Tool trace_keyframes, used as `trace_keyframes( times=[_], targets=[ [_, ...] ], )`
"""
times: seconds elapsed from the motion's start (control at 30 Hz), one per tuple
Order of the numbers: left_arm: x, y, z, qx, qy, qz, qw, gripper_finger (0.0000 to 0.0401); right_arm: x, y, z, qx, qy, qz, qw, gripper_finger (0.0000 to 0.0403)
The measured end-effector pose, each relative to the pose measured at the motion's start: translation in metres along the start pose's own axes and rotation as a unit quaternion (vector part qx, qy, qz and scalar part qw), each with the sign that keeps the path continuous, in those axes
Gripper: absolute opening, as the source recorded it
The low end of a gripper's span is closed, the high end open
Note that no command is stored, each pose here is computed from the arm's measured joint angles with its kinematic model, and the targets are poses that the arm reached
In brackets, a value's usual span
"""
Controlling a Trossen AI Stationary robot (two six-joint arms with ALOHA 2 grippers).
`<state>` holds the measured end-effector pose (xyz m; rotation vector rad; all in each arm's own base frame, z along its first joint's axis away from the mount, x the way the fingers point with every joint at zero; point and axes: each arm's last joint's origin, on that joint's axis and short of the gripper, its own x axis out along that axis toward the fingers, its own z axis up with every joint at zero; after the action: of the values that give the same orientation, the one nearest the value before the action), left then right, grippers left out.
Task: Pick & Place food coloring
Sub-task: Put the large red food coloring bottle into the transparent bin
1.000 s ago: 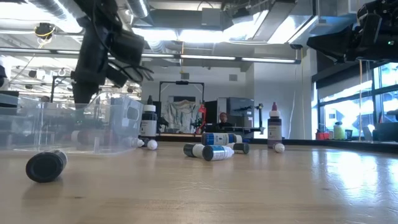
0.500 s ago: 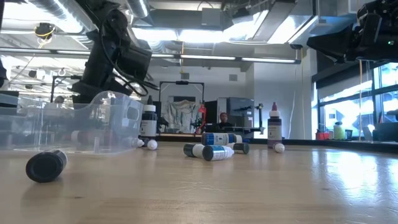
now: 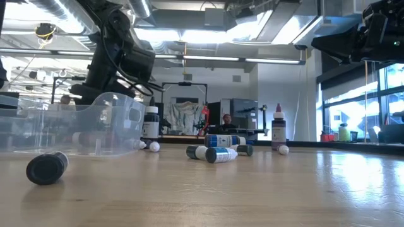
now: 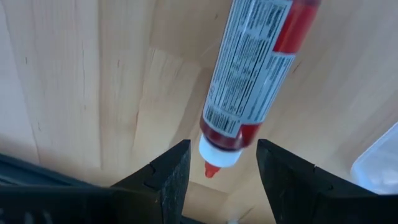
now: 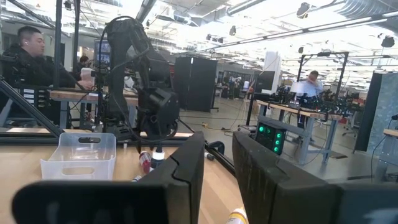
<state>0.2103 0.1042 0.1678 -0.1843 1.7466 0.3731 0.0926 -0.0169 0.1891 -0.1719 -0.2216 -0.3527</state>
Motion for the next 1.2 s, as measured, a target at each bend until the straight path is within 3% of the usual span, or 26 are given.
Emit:
trace_keyframes(
  times=[0.4, 0.87, 1.2],
  targets=[
    [0.004, -0.001, 0.001, 0.016, 0.012, -0.01, 1.0, 0.0173, 0.0, 0.0, 0.0, 0.0, 0.0, 0.0, 1.0, 0.0088],
    [0.039, -0.005, 0.017, 0.058, 0.088, -0.009, 0.994, 0.0162, 0.0, 0.0, 0.0, 0.0, 0.0, 0.0, 1.0, 0.0088],
    [0.034, -0.004, 0.015, 0.06, 0.082, 0.006, 0.995, 0.0153, 0.0, 0.0, 0.0, -0.002, 0.0, 0.0, 1.0, 0.0088]
  ],
)
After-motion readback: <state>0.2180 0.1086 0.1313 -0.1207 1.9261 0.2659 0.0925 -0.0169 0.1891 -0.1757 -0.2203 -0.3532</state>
